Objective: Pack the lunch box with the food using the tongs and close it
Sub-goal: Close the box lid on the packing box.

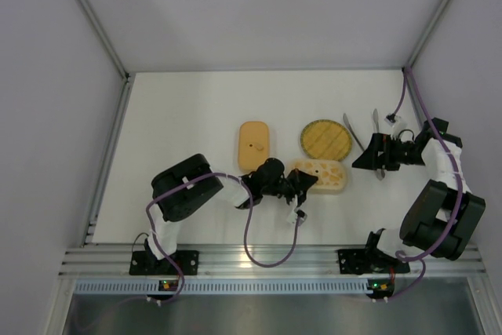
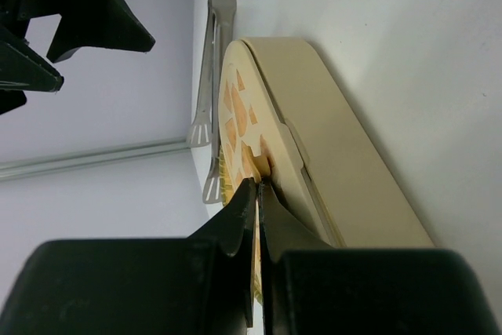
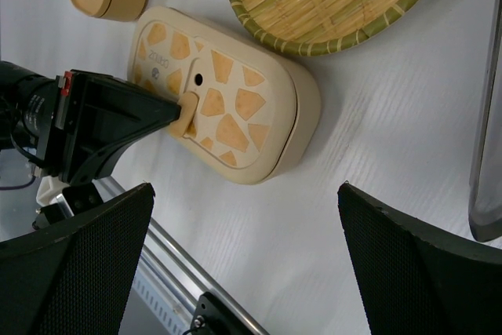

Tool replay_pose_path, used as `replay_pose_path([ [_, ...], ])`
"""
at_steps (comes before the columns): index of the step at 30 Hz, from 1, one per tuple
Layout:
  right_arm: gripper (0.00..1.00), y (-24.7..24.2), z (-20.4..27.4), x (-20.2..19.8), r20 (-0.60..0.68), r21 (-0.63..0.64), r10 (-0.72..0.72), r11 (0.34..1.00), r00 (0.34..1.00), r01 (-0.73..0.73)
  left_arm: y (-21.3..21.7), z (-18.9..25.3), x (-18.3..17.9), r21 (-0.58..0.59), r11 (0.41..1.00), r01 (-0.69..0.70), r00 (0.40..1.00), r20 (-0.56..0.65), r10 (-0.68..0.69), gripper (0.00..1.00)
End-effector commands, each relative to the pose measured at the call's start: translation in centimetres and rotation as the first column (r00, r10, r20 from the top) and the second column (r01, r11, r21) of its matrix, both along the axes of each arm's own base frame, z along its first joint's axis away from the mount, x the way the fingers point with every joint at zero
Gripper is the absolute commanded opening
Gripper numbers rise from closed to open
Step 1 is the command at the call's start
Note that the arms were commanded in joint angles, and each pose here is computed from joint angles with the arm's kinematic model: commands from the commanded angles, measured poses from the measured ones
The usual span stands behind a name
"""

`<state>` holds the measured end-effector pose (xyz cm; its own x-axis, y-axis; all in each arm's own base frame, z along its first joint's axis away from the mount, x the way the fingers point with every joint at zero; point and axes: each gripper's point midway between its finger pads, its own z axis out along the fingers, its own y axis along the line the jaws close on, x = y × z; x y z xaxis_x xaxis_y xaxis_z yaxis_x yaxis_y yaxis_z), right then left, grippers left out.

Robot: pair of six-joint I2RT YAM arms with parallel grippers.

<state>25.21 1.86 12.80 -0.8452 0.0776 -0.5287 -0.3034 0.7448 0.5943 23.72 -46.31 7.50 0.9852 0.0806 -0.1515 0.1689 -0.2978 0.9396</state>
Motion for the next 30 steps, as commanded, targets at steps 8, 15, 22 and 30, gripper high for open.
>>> replay_pose_path([
  [8,0.99,-0.7,0.8,1.0,0.054,-0.018,0.008,1.0,0.999,-0.007,-0.9,-0.3,-1.0,-0.077,0.995,0.07,0.997,0.046,-0.066,0.0],
  [15,0.99,-0.6,0.9,1.0,0.057,-0.012,0.008,1.0,0.998,-0.007,-0.4,0.9,-1.2,-0.105,0.992,0.064,0.997,0.058,-0.058,0.56],
  [22,0.99,-0.5,1.4,1.1,0.074,-0.009,0.007,1.0,0.997,-0.006,-0.1,3.8,-1.1,-0.147,0.987,0.059,0.994,0.095,-0.045,0.77],
  [30,0.95,-0.4,1.8,2.0,0.1,-0.057,-0.008,0.998,0.995,0.014,2.0,7.2,-1.5,-0.13,0.991,0.035,0.992,0.127,-0.018,0.86],
])
